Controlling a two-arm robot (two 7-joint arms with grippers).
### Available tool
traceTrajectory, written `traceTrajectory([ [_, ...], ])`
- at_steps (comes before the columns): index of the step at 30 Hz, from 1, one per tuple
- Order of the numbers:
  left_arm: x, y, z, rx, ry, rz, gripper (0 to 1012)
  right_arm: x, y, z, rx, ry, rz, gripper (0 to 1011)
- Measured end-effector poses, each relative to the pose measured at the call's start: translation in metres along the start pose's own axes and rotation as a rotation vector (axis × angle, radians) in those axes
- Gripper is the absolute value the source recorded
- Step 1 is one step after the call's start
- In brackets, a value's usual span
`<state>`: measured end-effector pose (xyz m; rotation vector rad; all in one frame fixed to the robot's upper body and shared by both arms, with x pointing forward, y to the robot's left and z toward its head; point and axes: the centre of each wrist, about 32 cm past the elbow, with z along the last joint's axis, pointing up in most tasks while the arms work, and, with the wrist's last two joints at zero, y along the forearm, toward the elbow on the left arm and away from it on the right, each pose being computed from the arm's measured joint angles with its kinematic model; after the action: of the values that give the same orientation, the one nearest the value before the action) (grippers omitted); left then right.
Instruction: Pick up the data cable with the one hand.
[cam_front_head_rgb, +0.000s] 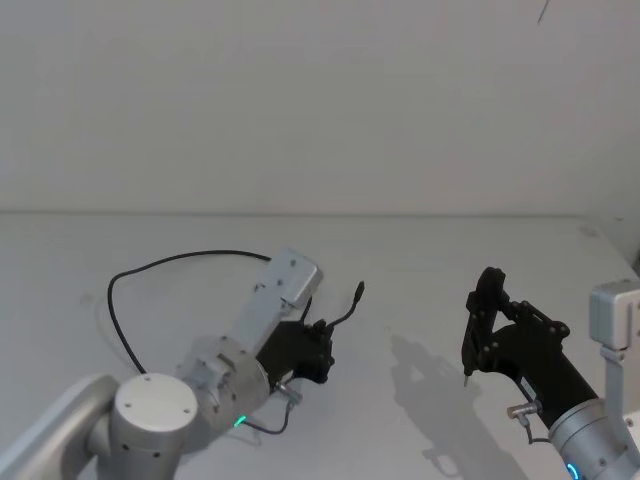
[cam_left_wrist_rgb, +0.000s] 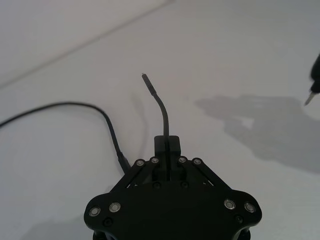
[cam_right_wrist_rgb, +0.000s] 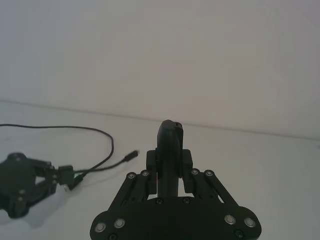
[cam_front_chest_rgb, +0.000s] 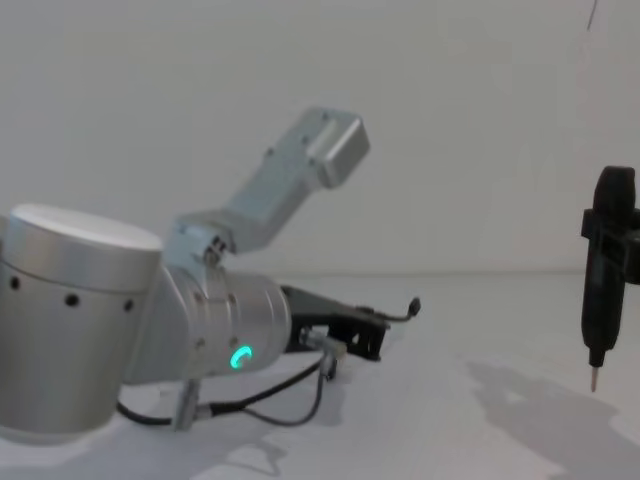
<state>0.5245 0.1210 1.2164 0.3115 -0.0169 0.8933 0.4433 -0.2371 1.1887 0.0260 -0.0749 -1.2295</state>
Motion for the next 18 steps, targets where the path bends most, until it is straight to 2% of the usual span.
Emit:
traceTrajectory([
  [3,0.0056,0.0035,0.0031,-0.023,-0.001,-0.015,36,0.000,0.000,0.000,0.000,0.000,0.000,279],
  [6,0.0163,0.0114,0.0074,-0.056,-0.002,-0.045,36,0.000,0.000,0.000,0.000,0.000,0.000,279],
  [8,0.0205,0.0149,0.0088,-0.066,-0.004,-0.056,36,0.000,0.000,0.000,0.000,0.000,0.000,279],
  [9,0.0252,0.0192,0.0098,-0.074,-0.004,-0.069,36,0.000,0.000,0.000,0.000,0.000,0.000,279],
  [13,0.0331,0.0274,0.0103,-0.082,-0.004,-0.092,36,0.000,0.000,0.000,0.000,0.000,0.000,279],
  [16,0.0406,0.0369,0.0104,-0.086,-0.005,-0.117,36,0.000,0.000,0.000,0.000,0.000,0.000,279],
  [18,0.0431,0.0402,0.0101,-0.085,-0.005,-0.125,36,0.000,0.000,0.000,0.000,0.000,0.000,279],
])
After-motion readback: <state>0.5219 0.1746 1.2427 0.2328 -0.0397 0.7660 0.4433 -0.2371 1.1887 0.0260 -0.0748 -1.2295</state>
